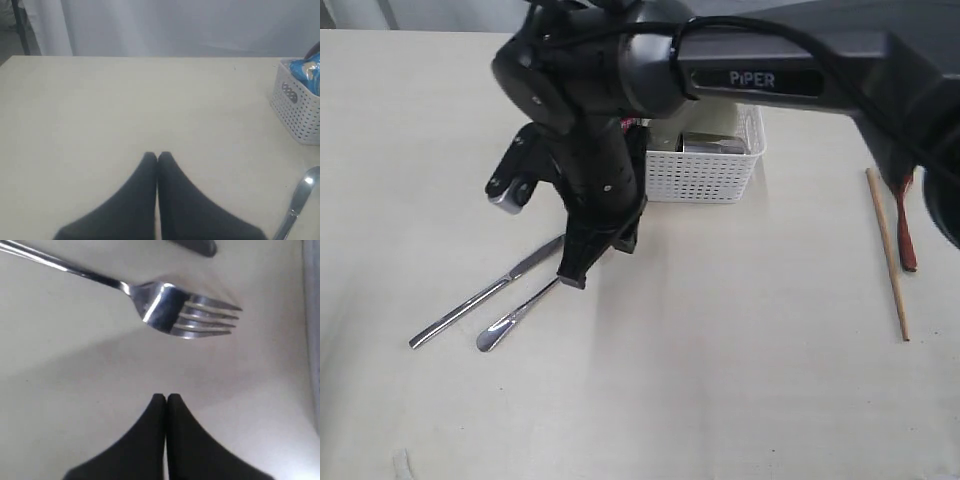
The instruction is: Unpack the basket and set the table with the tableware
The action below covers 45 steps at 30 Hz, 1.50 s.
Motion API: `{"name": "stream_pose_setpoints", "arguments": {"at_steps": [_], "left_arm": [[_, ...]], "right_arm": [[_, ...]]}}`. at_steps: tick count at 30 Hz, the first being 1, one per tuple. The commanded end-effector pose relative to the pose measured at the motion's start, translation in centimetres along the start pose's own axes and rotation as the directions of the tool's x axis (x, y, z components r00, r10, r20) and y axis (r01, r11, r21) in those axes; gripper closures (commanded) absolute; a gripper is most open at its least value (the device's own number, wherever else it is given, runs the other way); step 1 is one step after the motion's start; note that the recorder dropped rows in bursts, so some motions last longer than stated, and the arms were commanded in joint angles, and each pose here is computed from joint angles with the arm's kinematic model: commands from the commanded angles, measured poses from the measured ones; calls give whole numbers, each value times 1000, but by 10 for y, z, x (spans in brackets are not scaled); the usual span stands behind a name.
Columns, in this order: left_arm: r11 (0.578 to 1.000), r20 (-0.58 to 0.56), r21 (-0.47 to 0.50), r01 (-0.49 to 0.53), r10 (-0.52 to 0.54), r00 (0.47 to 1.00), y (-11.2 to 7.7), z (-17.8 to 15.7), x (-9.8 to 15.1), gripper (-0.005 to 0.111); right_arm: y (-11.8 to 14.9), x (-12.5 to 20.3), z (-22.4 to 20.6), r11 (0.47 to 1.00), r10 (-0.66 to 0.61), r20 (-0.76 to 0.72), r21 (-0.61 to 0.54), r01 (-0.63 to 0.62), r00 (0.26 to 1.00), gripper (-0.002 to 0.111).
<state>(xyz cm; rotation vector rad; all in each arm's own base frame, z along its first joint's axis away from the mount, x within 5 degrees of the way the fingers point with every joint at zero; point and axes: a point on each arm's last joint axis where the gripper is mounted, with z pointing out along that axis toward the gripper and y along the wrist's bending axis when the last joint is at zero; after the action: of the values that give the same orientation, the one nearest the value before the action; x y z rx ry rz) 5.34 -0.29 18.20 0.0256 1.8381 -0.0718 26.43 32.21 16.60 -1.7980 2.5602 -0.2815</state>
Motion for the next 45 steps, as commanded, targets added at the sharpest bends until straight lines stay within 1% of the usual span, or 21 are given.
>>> {"name": "stream_pose_setpoints", "arguments": {"at_steps": [1,4,9,12,16,21,28,33,38,42,44,45], "left_arm": [[1000,12,-5,-10,10,1000,0,0,0,107],[1000,12,-5,-10,10,1000,0,0,0,107],[1000,12,-5,-10,10,1000,0,0,0,107],[1000,12,-5,-10,10,1000,0,0,0,107],[1000,12,-5,-10,10,1000,0,0,0,107],[1000,12,-5,-10,10,1000,0,0,0,107],[1000,12,-5,-10,10,1000,0,0,0,107],[1000,12,-5,-10,10,1000,0,0,0,107],[1000,12,-5,-10,10,1000,0,0,0,107],[1000,12,-5,-10,10,1000,0,0,0,107],[1000,12,-5,-10,10,1000,0,0,0,107],[1000,12,-5,-10,10,1000,0,0,0,107]], "right_arm": [[-10,3,29,996,59,-68,-66,-63,996,108],[-9,0,42,996,41,-85,-73,-48,995,108],[-4,-9,59,994,57,-49,-87,-61,997,108],[-4,-16,59,992,79,21,-99,-76,997,108],[-4,-32,57,988,128,194,-113,-108,973,108],[-4,-40,55,989,122,283,-119,-91,951,108],[11,-56,49,994,82,401,-102,-44,912,108],[13,-69,56,989,104,404,-141,-51,909,108],[9,-78,43,986,121,403,-152,-64,907,108],[3,-79,22,975,189,355,-181,-131,916,108],[1,-79,13,963,239,332,-200,-179,912,106],[1,-80,9,962,242,332,-207,-180,912,103]]}}
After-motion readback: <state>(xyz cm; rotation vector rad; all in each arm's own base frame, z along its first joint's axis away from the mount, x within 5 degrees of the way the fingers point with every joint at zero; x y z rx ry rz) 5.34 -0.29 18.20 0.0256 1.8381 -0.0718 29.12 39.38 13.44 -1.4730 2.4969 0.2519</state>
